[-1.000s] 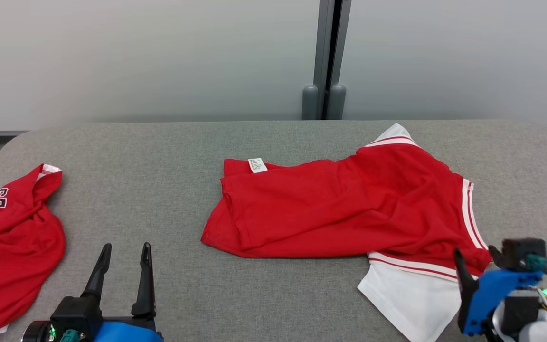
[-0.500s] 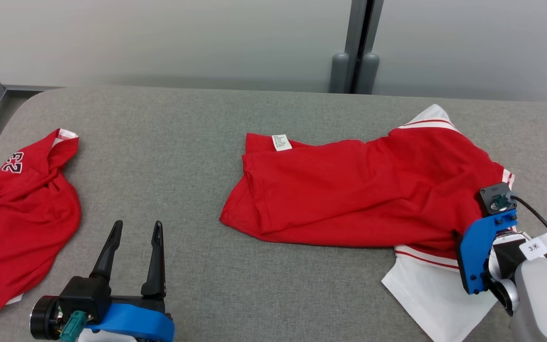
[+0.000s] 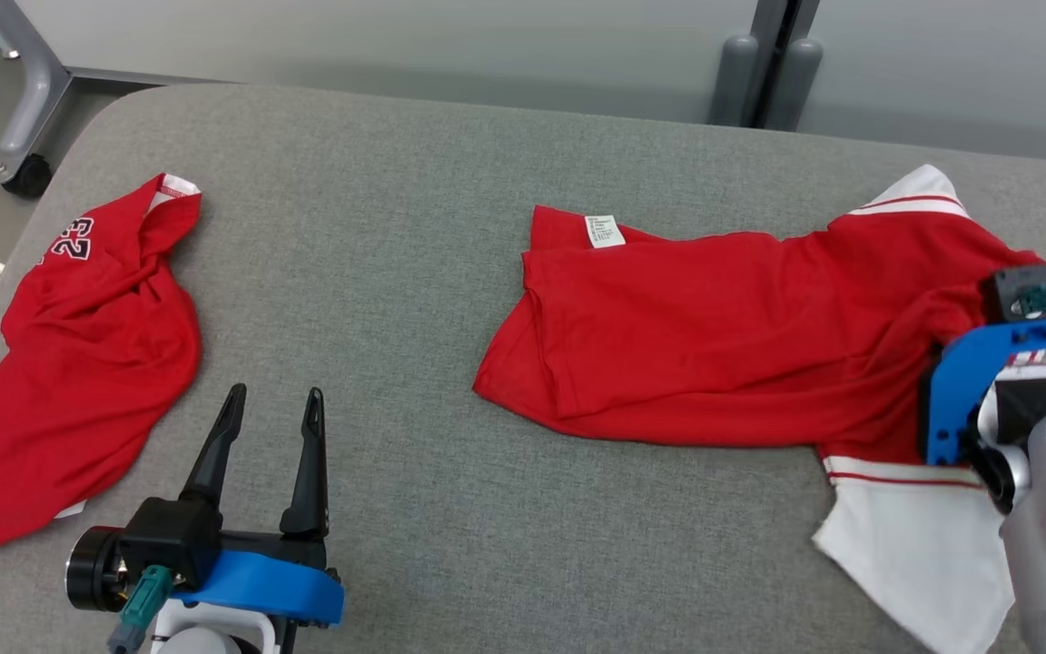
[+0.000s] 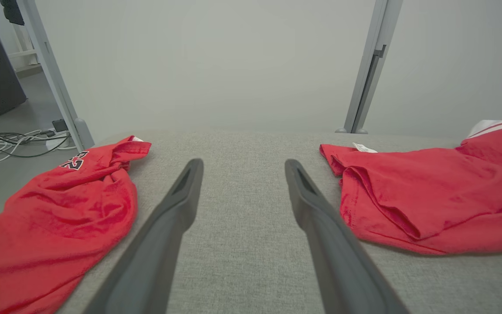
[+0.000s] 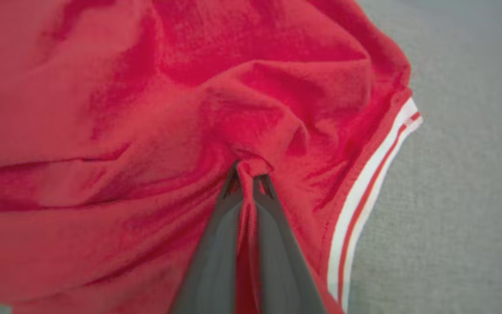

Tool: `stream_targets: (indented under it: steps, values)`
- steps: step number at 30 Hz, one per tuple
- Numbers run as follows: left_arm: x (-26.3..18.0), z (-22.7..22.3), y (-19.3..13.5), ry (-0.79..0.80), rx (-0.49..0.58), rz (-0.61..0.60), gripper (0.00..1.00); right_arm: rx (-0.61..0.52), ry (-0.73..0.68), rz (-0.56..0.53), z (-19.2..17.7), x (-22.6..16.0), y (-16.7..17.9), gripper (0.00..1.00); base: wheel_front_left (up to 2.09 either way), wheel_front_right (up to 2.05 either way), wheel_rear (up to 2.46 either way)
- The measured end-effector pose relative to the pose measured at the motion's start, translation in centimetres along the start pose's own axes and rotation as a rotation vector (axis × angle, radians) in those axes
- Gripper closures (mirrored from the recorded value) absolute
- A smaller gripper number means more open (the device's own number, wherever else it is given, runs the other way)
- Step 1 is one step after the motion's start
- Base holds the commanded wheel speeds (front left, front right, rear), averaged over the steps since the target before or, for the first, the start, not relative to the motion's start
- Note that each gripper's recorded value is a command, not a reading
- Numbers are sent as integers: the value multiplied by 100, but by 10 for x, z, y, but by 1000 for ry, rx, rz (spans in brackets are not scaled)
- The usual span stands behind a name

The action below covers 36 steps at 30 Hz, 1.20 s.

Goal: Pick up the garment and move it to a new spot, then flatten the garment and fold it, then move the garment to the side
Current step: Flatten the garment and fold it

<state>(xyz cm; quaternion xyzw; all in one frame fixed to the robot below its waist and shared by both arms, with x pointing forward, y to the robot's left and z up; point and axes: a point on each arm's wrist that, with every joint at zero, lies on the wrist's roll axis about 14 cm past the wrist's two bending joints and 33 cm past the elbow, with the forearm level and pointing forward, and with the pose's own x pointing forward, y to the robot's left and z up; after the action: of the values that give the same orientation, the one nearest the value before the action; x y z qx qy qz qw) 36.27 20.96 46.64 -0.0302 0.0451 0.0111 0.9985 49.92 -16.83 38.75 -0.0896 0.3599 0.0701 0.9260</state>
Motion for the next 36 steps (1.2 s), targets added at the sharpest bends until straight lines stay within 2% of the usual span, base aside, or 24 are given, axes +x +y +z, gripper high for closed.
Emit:
stream_targets:
  steps: [10,11,12,13,18,26,36]
  values:
    - [1,-3,7,7,-1,24,0,-95,-319,14,107,13,17,100,0,0,0]
    - [2,-3,8,6,1,26,0,-93,-326,17,110,14,19,88,0,0,0]
    - [1,-3,9,7,1,28,0,-85,-315,20,107,17,20,5,0,0,0]
    - [1,-4,10,9,1,30,0,-79,-306,27,103,18,22,0,0,0,0]
    - [1,-1,10,0,2,30,0,-34,-295,32,93,14,21,0,0,0,0]
    - [1,5,0,-24,-1,-2,0,96,-590,6,117,-38,4,0,0,0,0]
    - [-4,8,-21,-37,-11,-63,0,264,-790,-58,63,-118,-17,0,0,0,0]
